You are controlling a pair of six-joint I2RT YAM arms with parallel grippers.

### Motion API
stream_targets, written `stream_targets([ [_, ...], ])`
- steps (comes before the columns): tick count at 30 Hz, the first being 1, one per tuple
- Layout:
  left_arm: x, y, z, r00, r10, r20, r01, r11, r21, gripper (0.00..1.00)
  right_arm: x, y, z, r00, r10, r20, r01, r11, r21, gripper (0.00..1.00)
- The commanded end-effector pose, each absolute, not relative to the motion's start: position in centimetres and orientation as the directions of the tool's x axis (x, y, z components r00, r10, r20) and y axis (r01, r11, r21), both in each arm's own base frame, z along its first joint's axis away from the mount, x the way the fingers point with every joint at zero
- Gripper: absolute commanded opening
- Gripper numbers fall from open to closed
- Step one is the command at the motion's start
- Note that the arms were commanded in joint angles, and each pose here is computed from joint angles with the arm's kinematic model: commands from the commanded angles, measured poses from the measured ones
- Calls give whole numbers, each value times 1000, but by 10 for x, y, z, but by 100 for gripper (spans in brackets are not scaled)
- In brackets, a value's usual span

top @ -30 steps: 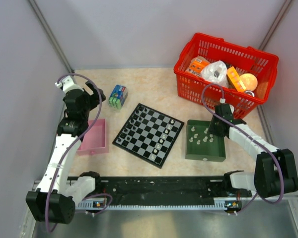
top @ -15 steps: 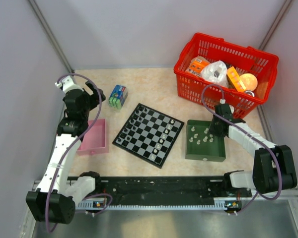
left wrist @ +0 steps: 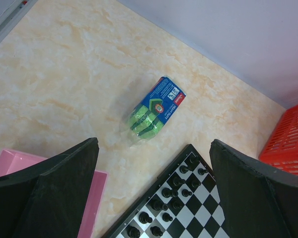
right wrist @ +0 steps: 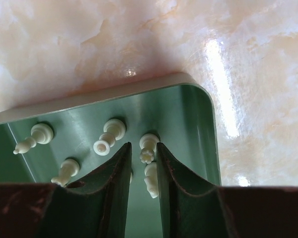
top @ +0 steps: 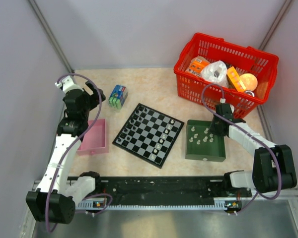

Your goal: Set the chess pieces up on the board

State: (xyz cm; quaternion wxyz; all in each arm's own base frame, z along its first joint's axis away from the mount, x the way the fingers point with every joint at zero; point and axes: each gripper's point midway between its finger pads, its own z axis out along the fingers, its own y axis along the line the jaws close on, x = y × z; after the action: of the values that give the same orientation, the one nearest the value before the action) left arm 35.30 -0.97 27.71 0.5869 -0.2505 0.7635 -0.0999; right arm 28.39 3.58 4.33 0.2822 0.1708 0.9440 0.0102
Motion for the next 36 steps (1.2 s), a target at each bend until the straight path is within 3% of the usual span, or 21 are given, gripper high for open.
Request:
stream_targets([
  [1, 355, -8, 293, -134, -503, -854, -245, 852, -463, 99, 288, 33, 42, -776, 330, -537, 314, 941, 123, 27],
  [11, 358, -9, 293, -138, -507, -851, -241, 850, -468, 99, 287, 35, 38, -788, 326, -523, 309, 943, 122, 24],
  [21, 358, -10, 291, -141, -508, -850, -238, 851, -469, 99, 288, 37, 43, -786, 327, -525, 302, 944, 135, 10],
  [36, 352, -12, 281, -147, -514, -845, -228, 849, -477, 99, 275, 56, 148, -699, 312, -644, 182, 948, 262, 6],
])
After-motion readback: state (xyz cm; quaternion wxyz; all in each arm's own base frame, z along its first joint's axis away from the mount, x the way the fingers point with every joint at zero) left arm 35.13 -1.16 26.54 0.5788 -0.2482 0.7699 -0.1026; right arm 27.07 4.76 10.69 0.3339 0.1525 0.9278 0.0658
